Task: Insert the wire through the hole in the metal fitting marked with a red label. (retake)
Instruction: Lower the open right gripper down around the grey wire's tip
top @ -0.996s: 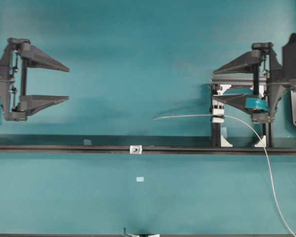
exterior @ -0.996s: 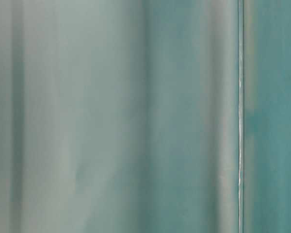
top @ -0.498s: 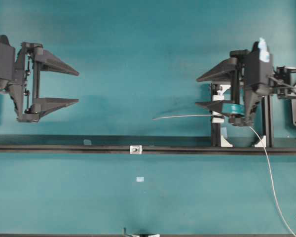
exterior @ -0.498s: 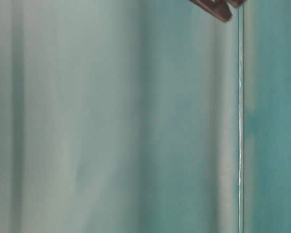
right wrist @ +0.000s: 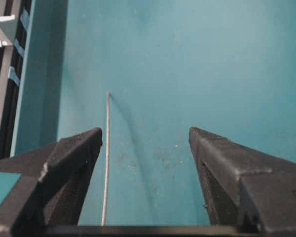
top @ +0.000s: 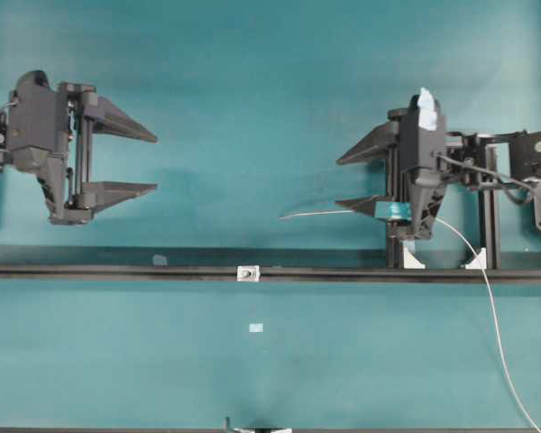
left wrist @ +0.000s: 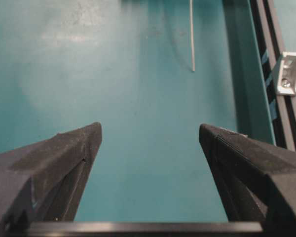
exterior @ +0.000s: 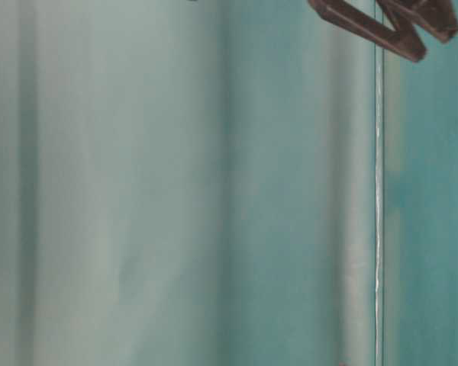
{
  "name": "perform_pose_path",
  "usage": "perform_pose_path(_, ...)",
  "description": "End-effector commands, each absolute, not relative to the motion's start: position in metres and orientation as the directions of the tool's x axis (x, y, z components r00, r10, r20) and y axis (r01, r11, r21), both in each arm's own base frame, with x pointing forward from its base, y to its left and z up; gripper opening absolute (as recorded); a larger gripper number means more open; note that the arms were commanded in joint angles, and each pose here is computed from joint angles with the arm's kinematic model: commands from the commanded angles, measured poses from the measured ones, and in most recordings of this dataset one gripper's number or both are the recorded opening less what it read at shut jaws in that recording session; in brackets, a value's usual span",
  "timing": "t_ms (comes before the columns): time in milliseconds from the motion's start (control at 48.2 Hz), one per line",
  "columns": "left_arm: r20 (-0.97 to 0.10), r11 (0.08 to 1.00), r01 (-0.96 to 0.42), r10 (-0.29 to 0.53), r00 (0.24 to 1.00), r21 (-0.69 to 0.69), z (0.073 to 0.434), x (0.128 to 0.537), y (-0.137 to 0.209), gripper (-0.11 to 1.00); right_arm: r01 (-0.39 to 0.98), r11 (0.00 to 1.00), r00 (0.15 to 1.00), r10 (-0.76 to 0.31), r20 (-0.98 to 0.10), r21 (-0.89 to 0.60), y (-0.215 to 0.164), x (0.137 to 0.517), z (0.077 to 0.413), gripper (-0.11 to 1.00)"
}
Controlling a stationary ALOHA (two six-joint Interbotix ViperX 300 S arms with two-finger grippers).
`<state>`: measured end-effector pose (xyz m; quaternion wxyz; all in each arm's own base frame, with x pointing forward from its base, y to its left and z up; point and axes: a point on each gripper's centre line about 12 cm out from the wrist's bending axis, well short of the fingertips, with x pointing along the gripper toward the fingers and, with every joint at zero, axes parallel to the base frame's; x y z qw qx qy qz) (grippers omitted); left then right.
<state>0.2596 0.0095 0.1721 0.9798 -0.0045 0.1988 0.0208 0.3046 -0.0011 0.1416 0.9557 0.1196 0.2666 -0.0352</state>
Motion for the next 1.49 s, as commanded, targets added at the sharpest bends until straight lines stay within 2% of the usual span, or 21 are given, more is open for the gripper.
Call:
perform_pose_path(0, -0.371, 0.999, -0.050, 0.045, 0.927, -0.004, 0.178, 0.267, 0.011, 0.57, 0.130, 0.966, 0.866, -0.002, -0.500, 0.222, 0.000, 0.313, 0.146, 0.81)
perform_pose_path(415, -0.425, 0.999, -0.050, 0.044, 0.904, -0.003, 0.163, 0.280, 0.012, 0.57, 0.114, 0.968, 0.849, 0.022, -0.527, 0.223, 0.009, 0.329, 0.130, 0.81)
perform_pose_path(1121, -0.447, 0.999, -0.050, 0.044, 0.893, -0.003, 0.156, 0.292, 0.012, 0.57, 0.160, 0.960, 0.812, 0.006, -0.583, 0.232, 0.005, 0.336, 0.105, 0.81)
perform_pose_path(1473, -0.448, 0.999, -0.050, 0.044, 0.893, -0.002, 0.156, 0.292, 0.012, 0.57, 0.153, 0.960, 0.836, 0.002, -0.549, 0.237, 0.004, 0.341, 0.106, 0.81)
